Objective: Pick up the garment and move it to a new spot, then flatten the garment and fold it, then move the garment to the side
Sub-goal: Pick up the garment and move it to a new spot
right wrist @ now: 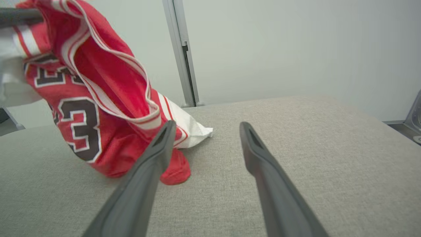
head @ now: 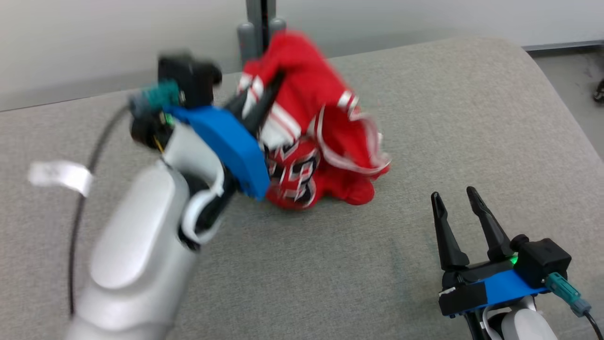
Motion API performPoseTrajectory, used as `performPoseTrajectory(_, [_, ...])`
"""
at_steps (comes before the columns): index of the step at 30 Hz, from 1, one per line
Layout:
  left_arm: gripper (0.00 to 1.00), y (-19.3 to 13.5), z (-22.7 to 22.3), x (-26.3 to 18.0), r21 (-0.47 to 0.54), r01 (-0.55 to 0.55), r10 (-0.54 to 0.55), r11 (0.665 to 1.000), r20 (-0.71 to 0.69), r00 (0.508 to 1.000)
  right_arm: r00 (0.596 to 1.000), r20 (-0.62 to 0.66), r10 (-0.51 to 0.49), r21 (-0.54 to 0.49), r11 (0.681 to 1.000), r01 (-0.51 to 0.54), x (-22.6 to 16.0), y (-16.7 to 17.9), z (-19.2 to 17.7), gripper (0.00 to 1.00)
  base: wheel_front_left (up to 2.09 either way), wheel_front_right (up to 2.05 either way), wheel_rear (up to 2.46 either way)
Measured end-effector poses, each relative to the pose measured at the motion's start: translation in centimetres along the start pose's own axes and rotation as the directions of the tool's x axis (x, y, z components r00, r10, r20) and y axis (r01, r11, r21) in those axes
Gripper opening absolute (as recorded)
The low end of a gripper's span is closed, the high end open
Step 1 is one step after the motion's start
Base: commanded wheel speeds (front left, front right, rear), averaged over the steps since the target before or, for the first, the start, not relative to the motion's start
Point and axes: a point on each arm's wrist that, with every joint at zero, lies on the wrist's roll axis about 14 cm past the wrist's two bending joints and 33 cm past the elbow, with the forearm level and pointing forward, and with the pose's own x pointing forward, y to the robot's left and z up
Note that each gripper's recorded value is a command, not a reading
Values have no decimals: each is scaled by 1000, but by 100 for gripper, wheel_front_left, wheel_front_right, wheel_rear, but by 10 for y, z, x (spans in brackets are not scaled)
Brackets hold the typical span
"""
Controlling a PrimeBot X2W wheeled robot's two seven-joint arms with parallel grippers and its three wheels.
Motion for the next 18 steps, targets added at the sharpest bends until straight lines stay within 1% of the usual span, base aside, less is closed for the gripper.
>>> performPoseTrajectory(1, [0, -1, -46, 2, -101, -32, 26, 994, -58, 998, 1000, -3, -8, -1, 1000, 8, -2, -3, -1, 100, 0, 0, 0])
performPoseTrajectory(2, [3, -2, -65, 3, -109, -41, 32, 993, -86, 996, 1000, -4, -14, 1, 1000, 14, -2, -4, -1, 100, 0, 0, 0])
performPoseTrajectory(3, [15, -3, -81, 3, -129, -57, 43, 990, -110, 993, 1000, -3, -17, 1, 1000, 17, -2, -5, -1, 100, 0, 0, 0])
performPoseTrajectory(4, [42, -3, -97, 1, -134, -70, 51, 989, -139, 989, 1000, 0, -19, 0, 1000, 19, -1, -6, -1, 100, 0, 0, 0])
performPoseTrajectory(5, [85, -4, -112, -1, -125, -78, 57, 989, -167, 984, 1000, -4, -17, 0, 1000, 17, -1, -6, -2, 100, 0, 0, 0])
performPoseTrajectory(6, [100, -3, -125, -4, -124, -92, 67, 988, -193, 979, 1000, -8, -16, 1, 1000, 16, -1, -5, -4, 100, 0, 0, 0])
performPoseTrajectory(9, [100, -4, -143, -11, -123, -118, 90, 985, -213, 973, 1000, -8, -6, 4, 1000, 6, 1, -2, -4, 100, 0, 0, 0])
performPoseTrajectory(11, [100, -3, -138, -15, -129, -130, 107, 983, -172, 979, 1000, -1, 6, 8, 1000, -6, 2, 2, -2, 100, 0, 0, 0])
performPoseTrajectory(13, [100, 1, -119, -19, -159, -148, 136, 976, -79, 988, 1000, 11, 18, 12, 1000, -18, 4, 6, 1, 100, 0, 0, 0])
performPoseTrajectory(15, [100, 6, -98, -28, -159, -165, 170, 973, 20, 985, 999, 22, 33, 14, 999, -34, 6, 11, 4, 100, 0, 0, 0])
performPoseTrajectory(18, [100, 21, -76, -53, -155, -220, 242, 963, 140, 960, 998, 37, 59, 14, 998, -59, 8, 20, 9, 100, 0, 0, 0])
